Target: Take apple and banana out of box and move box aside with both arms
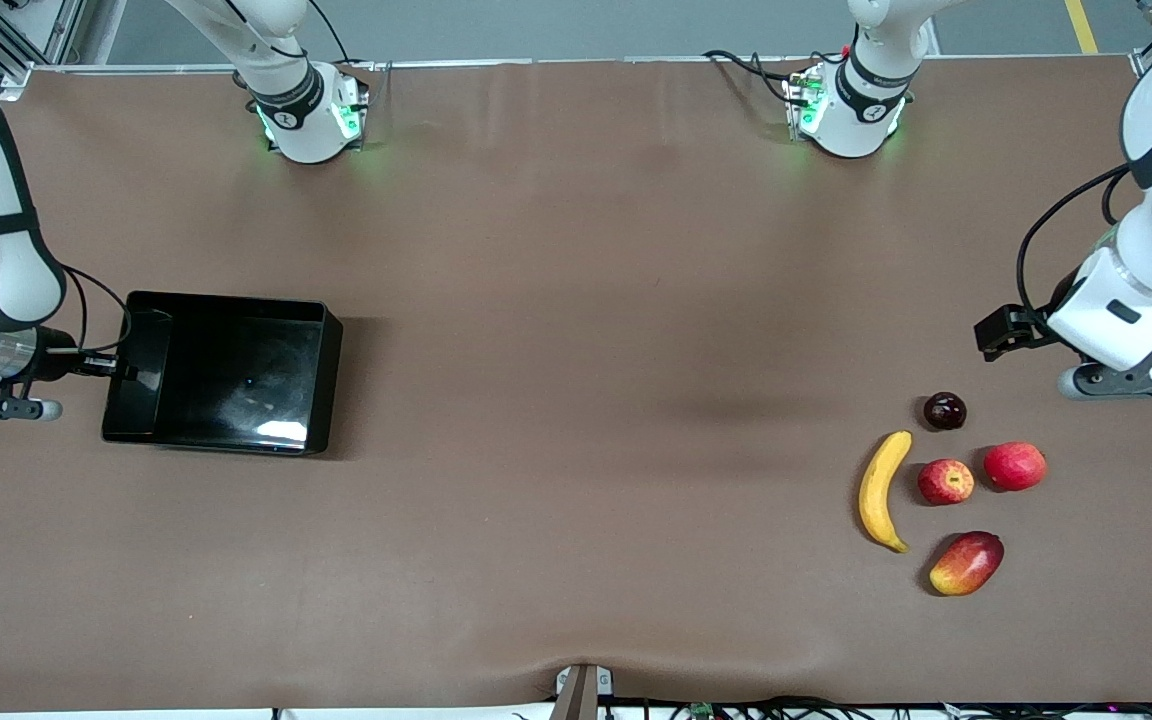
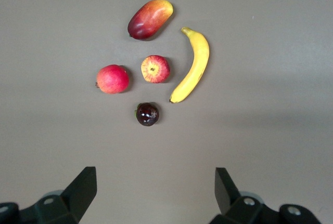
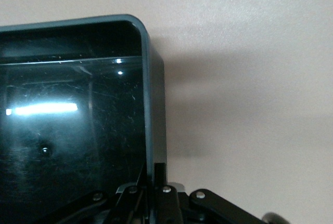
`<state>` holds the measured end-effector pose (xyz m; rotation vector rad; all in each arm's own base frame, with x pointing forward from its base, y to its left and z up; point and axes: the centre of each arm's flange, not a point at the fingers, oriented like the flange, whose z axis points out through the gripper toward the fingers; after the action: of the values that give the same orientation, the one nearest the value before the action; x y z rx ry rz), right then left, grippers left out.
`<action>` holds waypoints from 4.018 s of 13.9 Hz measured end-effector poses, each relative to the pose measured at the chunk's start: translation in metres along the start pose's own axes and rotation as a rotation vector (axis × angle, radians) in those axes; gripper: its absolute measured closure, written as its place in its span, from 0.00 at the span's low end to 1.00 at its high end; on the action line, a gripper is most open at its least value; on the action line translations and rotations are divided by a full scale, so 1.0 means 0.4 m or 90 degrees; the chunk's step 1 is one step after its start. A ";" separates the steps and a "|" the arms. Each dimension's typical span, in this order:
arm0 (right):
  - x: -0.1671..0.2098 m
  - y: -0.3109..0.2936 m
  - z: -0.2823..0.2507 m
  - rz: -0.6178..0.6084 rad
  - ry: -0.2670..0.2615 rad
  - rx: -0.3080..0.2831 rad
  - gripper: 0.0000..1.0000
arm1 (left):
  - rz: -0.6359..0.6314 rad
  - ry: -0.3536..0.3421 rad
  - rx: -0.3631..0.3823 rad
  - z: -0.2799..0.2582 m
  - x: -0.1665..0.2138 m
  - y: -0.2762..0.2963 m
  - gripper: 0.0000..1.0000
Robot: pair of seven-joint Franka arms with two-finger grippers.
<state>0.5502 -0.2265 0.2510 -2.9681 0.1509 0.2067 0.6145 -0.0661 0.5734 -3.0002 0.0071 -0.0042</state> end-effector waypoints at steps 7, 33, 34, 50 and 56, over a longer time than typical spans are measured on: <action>0.024 -0.026 -0.042 -0.030 -0.015 0.016 0.47 | -0.061 -0.001 -0.042 -0.152 -0.104 -0.070 0.00; -0.281 -0.724 -0.806 0.015 0.064 -0.098 0.00 | -0.042 -0.020 -0.046 -0.196 -0.208 -0.091 0.00; -0.279 -0.730 -0.817 0.013 0.072 -0.095 0.00 | -0.043 -0.020 -0.046 -0.196 -0.208 -0.091 0.00; -0.192 -0.749 -0.871 -0.071 0.051 -0.071 0.00 | -0.041 -0.013 -0.074 -0.214 -0.209 -0.082 0.00; -0.232 -0.743 -0.853 -0.072 0.058 -0.074 0.00 | -0.041 -0.012 -0.081 -0.216 -0.209 -0.081 0.00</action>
<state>0.5360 0.0162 0.6438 -3.0913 -0.0178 0.0674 0.5306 -0.0458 0.6632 -3.1267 -0.0953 0.0191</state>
